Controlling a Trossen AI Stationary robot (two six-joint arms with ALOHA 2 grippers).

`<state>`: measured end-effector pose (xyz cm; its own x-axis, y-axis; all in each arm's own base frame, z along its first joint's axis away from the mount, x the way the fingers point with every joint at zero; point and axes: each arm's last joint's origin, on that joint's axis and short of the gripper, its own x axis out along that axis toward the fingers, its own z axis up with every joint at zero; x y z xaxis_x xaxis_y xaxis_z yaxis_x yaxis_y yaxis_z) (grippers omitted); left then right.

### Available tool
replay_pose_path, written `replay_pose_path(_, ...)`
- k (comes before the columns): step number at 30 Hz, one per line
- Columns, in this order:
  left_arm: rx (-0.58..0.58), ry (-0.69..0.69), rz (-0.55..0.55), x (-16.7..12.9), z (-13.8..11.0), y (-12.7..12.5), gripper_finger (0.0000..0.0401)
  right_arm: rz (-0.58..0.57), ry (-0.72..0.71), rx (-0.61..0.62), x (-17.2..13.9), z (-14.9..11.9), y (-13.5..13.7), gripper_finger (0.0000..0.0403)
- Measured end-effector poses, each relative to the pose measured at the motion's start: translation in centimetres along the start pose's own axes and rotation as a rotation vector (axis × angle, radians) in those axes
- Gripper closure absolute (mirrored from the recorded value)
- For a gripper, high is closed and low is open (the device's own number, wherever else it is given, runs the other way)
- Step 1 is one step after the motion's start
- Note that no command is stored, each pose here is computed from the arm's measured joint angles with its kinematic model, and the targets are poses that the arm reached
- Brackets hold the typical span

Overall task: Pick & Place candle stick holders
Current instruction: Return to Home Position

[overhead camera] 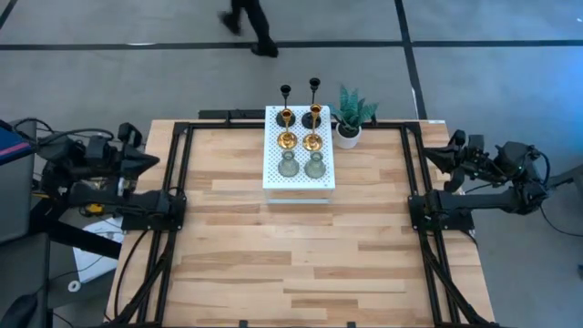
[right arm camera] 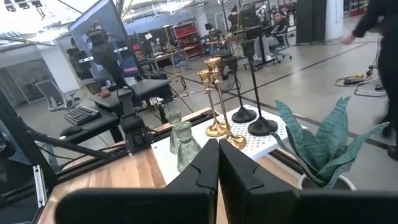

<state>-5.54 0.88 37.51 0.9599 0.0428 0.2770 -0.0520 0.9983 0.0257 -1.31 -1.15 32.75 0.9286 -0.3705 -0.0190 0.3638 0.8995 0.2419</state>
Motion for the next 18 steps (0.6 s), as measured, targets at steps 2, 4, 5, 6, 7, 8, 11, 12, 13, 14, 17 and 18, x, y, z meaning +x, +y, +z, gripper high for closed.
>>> replay_pose_path(2,-0.004,-0.028,0.001,-0.9,0.0,0.1,0.0397,-0.009,0.001,-0.001,0.0,0.0,0.0,0.0403)
replay_pose_path(4,-0.007,-0.042,0.003,-1.3,0.0,0.2,0.0396,-0.016,-0.012,0.003,-0.3,-0.1,-0.2,0.0403)
replay_pose_path(5,-0.007,-0.042,0.004,-1.4,0.1,0.2,0.0396,-0.013,-0.022,0.009,-0.5,-0.1,-0.3,0.0403)
replay_pose_path(6,-0.006,-0.034,0.003,-1.5,0.2,0.2,0.0396,-0.009,-0.038,0.017,-0.6,-0.2,-0.4,0.0403)
replay_pose_path(7,-0.005,-0.032,0.000,-1.4,0.2,0.2,0.0397,-0.003,-0.035,0.019,-0.6,-0.4,-0.4,0.0403)
replay_pose_path(8,-0.005,-0.034,-0.002,-1.4,0.3,0.2,0.0397,0.003,-0.030,0.024,-0.4,-0.6,-0.3,0.0403)
replay_pose_path(11,-0.003,-0.016,-0.001,-1.3,0.2,0.2,0.0396,0.011,-0.013,0.025,-0.2,-0.8,-0.3,0.0403)
replay_pose_path(12,-0.004,-0.018,-0.002,-1.3,0.2,0.2,0.0396,0.020,-0.022,0.030,0.0,-0.9,-0.2,0.0403)
replay_pose_path(13,-0.004,-0.018,-0.002,-1.3,0.2,0.2,0.0396,0.027,0.001,0.026,0.3,-1.3,-0.1,0.0403)
replay_pose_path(14,-0.004,-0.018,-0.002,-1.3,0.2,0.2,0.0396,0.027,0.028,0.026,0.5,-1.8,-0.1,0.0403)
replay_pose_path(17,-0.004,-0.018,-0.002,-1.3,0.2,0.2,0.0397,0.033,0.018,0.064,0.9,-2.0,0.0,0.0403)
replay_pose_path(18,-0.004,-0.018,-0.002,-1.3,0.2,0.2,0.0397,0.041,0.023,0.072,1.3,-2.3,0.1,0.0403)
